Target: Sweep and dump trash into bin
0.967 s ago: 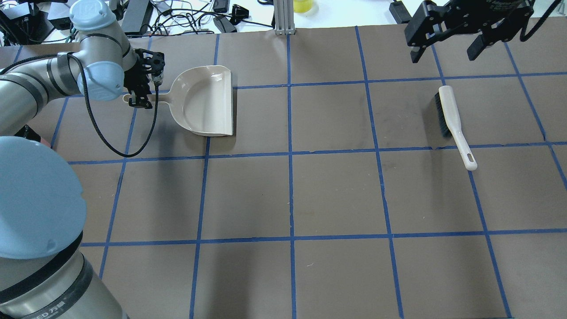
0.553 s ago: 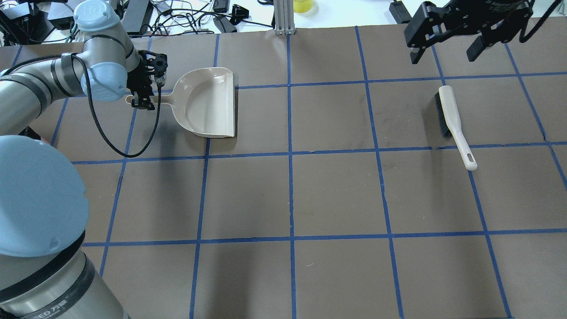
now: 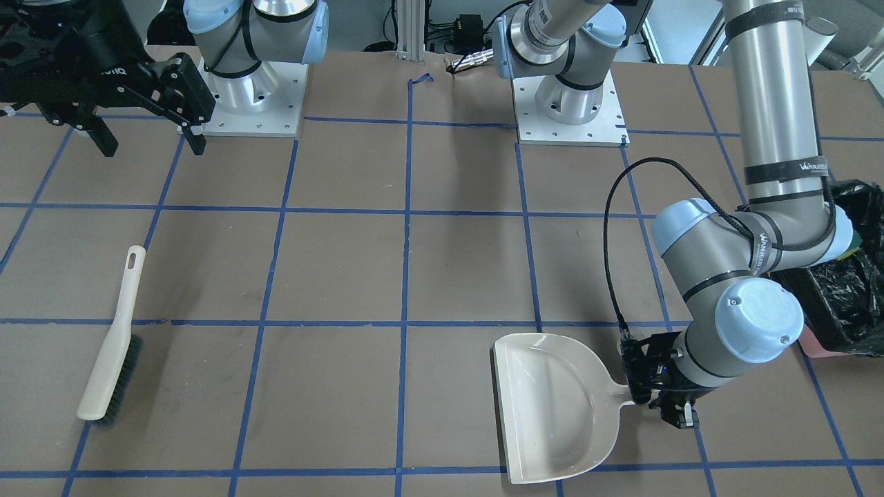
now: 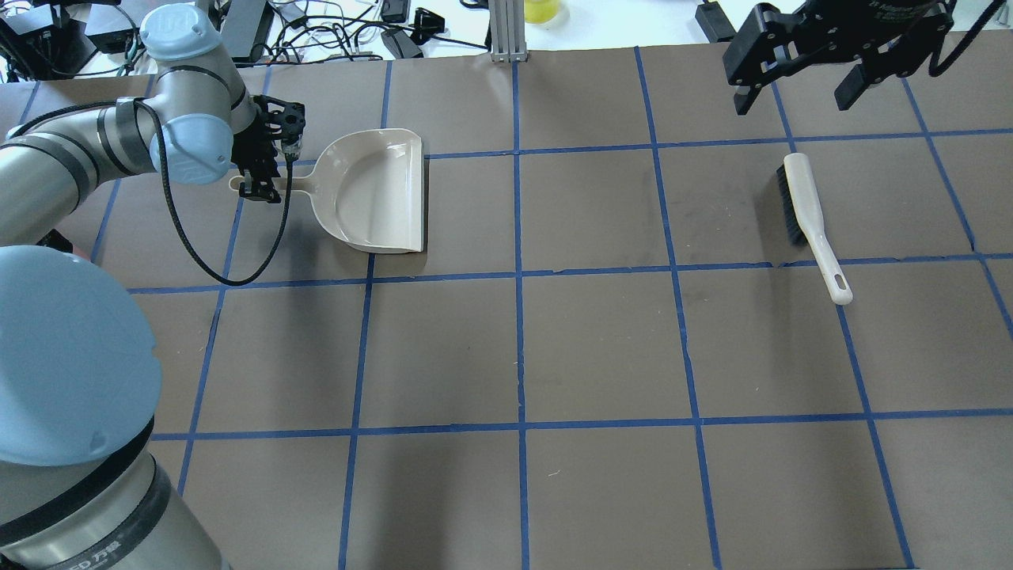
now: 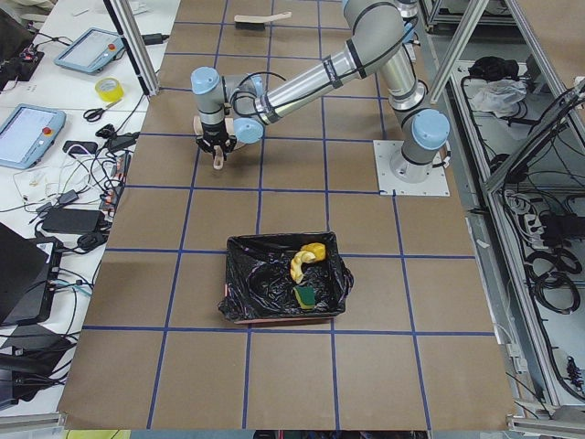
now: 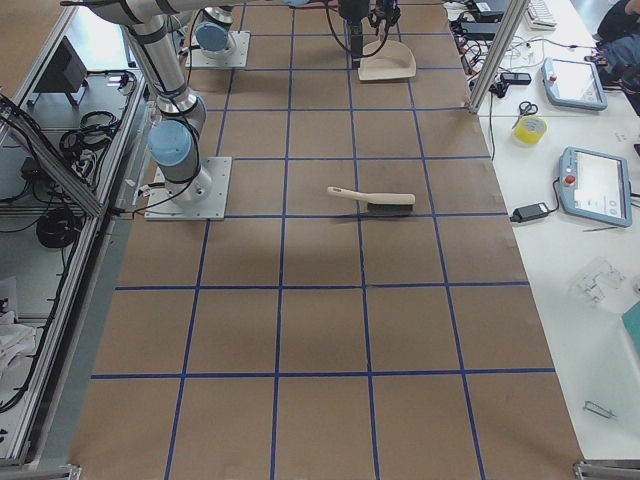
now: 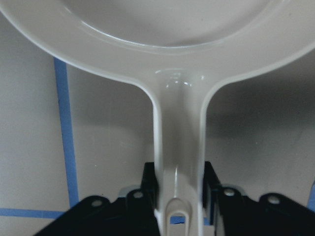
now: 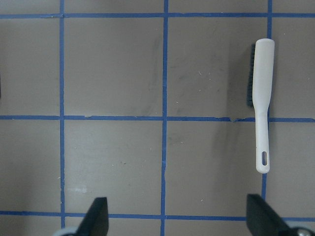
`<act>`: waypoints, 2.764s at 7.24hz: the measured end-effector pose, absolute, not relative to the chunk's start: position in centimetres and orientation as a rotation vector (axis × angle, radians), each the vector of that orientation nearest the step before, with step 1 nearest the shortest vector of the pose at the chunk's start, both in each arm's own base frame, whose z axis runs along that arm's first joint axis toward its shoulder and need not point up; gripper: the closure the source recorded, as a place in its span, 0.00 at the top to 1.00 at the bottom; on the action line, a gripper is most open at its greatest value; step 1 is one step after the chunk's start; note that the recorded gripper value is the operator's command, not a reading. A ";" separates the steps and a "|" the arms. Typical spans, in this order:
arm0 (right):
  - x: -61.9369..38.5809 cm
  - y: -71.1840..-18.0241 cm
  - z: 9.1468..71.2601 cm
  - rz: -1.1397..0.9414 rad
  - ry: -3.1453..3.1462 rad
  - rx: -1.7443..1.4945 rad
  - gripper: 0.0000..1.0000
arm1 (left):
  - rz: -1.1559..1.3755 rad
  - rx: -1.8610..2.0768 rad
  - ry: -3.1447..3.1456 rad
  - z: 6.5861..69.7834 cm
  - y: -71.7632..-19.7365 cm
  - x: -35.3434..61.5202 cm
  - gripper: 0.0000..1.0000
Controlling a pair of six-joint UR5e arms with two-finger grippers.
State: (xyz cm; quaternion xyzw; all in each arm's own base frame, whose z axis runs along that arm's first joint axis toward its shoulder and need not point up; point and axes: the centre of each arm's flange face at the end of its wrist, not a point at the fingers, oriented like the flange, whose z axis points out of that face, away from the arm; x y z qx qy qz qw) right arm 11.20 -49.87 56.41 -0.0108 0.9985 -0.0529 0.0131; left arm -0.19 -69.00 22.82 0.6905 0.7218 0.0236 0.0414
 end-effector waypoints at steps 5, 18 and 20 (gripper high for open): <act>11.2 -49.8 56.5 -0.169 3.109 -0.033 1.00 | 0.054 2.170 2.148 26.5 -68.6 -2.6 0.72; 11.2 -49.9 56.5 -0.172 3.111 -0.031 1.00 | 0.095 0.776 3.067 53.3 -59.7 -9.2 0.71; 11.2 -49.9 56.5 -0.172 3.111 -0.031 1.00 | 0.150 0.608 3.115 51.9 -57.9 -9.3 0.68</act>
